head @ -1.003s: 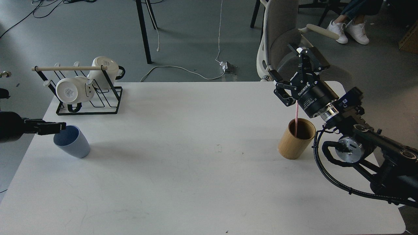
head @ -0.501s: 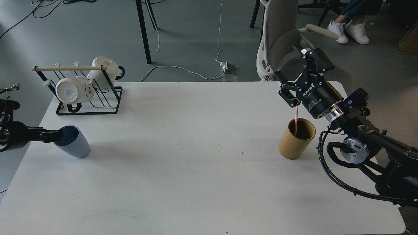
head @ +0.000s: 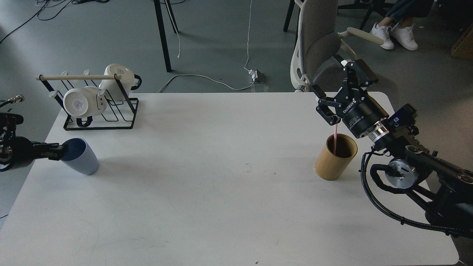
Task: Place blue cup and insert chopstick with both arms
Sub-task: 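Grasp the light blue cup with the left gripper, then carry the blue cup toward the table center and set it down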
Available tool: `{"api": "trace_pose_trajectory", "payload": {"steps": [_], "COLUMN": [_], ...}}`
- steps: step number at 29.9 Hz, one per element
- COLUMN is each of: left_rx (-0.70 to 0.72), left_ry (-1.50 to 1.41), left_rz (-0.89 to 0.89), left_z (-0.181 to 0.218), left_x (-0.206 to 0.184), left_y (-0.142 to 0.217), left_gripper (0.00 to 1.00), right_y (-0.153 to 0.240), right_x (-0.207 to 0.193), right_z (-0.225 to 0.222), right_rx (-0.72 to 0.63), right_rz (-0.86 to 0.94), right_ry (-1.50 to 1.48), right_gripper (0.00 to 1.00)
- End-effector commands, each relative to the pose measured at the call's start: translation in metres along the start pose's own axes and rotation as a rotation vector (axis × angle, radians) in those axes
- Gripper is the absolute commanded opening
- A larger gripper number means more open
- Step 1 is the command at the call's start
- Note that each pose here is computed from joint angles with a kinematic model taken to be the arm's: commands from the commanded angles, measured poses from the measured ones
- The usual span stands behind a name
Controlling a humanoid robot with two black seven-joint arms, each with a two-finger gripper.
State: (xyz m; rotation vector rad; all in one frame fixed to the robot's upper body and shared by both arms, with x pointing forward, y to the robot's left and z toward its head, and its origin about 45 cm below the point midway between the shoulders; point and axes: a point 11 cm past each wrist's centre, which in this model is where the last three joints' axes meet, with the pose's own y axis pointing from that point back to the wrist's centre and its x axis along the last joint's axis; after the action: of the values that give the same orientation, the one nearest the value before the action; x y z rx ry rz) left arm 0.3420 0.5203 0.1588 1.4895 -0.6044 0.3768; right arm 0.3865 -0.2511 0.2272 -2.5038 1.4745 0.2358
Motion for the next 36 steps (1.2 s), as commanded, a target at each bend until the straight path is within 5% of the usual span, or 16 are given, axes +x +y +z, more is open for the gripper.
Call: {"api": "trace_pose_trajectory", "payload": {"steps": [1,10,19,24,30,36], "left_rx": [-0.028,-0.121,-0.483,-0.549,-0.492,-0.538], "left_ry": [-0.008,-0.017,-0.099,-0.243,-0.519,-0.646], "left_rz": [0.004,0.064,0.205,0.123,0.039,0.001], "left_z": [0.009,0.029,0.146,0.223,0.295,0.347], "left_x": [0.002,0.022,0.116,0.168,0.175,0.162], "left_y": [-0.002,0.016,0.076,0.045,-0.008,-0.023], "left_gripper": [0.04,0.0,0.0,0.0,0.0,0.0], "right_y": [0.002,0.006,0.002,0.003,0.01,0.013], "right_x": [0.001,0.007,0.037,0.062,0.082,0.089], "right_z": [0.001,0.001,-0.028,-0.053,-0.056,-0.053], "right_rx": [-0.003,-0.01,0.085,0.16,0.166,0.157], "right_rz": [0.005,0.022,0.12,0.199,0.257,0.277], "right_ry": [0.0,0.011,0.014,0.02,0.035,0.04], "right_gripper": [0.96,0.96,0.96,0.96,0.96,0.96]}}
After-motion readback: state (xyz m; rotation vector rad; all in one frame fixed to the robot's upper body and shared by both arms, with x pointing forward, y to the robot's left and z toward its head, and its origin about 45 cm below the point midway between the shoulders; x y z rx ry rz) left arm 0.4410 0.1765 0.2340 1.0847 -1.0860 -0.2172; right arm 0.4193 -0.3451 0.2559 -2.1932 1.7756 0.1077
